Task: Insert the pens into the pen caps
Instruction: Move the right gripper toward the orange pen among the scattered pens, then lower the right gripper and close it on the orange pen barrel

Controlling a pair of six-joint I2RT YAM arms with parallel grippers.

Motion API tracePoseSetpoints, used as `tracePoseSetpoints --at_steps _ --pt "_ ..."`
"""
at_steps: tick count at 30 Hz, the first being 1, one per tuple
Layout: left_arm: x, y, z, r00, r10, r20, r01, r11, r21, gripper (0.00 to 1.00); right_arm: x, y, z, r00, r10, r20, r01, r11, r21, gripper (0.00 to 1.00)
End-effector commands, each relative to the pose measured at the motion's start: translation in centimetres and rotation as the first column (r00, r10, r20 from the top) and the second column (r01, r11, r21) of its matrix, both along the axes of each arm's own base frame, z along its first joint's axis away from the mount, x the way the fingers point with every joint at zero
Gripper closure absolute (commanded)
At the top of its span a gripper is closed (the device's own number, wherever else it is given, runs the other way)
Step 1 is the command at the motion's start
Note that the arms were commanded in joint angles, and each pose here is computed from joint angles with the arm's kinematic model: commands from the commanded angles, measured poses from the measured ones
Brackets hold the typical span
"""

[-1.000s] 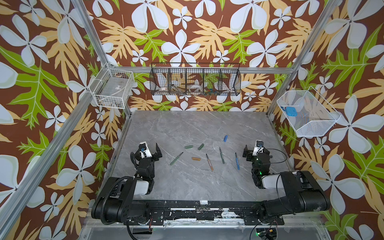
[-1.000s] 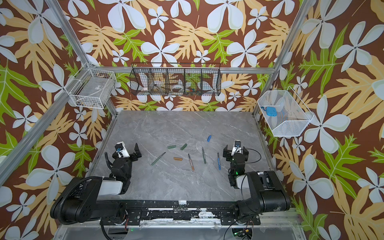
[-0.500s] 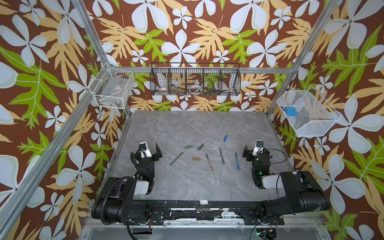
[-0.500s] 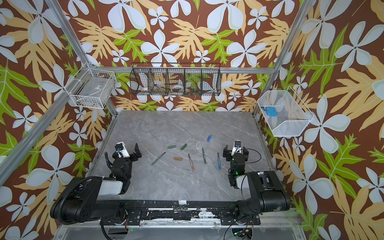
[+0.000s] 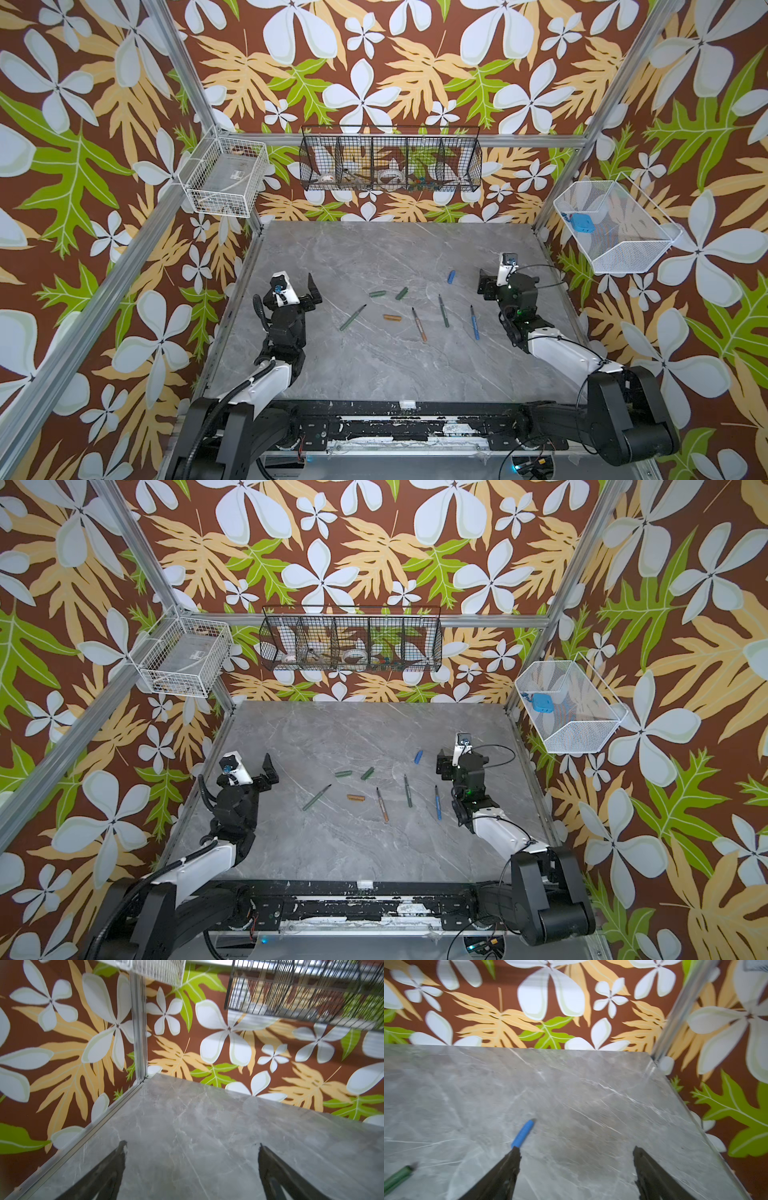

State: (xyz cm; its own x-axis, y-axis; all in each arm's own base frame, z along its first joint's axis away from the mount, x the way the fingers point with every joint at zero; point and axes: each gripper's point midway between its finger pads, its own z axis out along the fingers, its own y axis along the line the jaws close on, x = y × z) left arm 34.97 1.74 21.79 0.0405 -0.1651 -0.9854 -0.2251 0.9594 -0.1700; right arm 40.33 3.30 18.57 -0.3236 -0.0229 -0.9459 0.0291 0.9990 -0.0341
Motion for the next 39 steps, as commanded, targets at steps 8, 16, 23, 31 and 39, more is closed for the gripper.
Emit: tracePoseSetpoints --at_steps 8,16,23,31,39 --pt "0.3 -5.7 -1.5 0.957 -0.258 -0.132 0.226 0.95 -0.217 0.0 -2.7 9.7 -2.0 0.882 0.263 -0.391 -0.245 0.965 0.097 0.26" --pt "-1.3 -9.7 -1.8 0.923 -0.365 -0.121 0.345 0.925 -0.157 0.0 -4.1 14.7 -3.6 0.786 0.326 -0.525 -0.364 0.931 0.034 0.28" --pt "-2.7 -12.8 -1.1 0.839 -0.54 -0.066 0.525 0.835 -0.166 0.0 -5.1 17.8 -4.7 0.709 0.354 -0.61 -0.42 0.907 0.038 0.3" --pt "-3.5 -12.6 -0.9 0.838 -0.545 -0.025 0.535 0.83 -0.158 0.0 -6.8 20.0 -7.3 0.624 0.354 -0.697 -0.453 0.89 0.047 0.33" --pt "-3.2 -13.1 -1.8 0.822 -0.566 -0.059 0.551 0.818 -0.164 0.0 -7.1 21.3 -10.7 0.555 0.336 -0.761 -0.469 0.882 0.047 0.4"
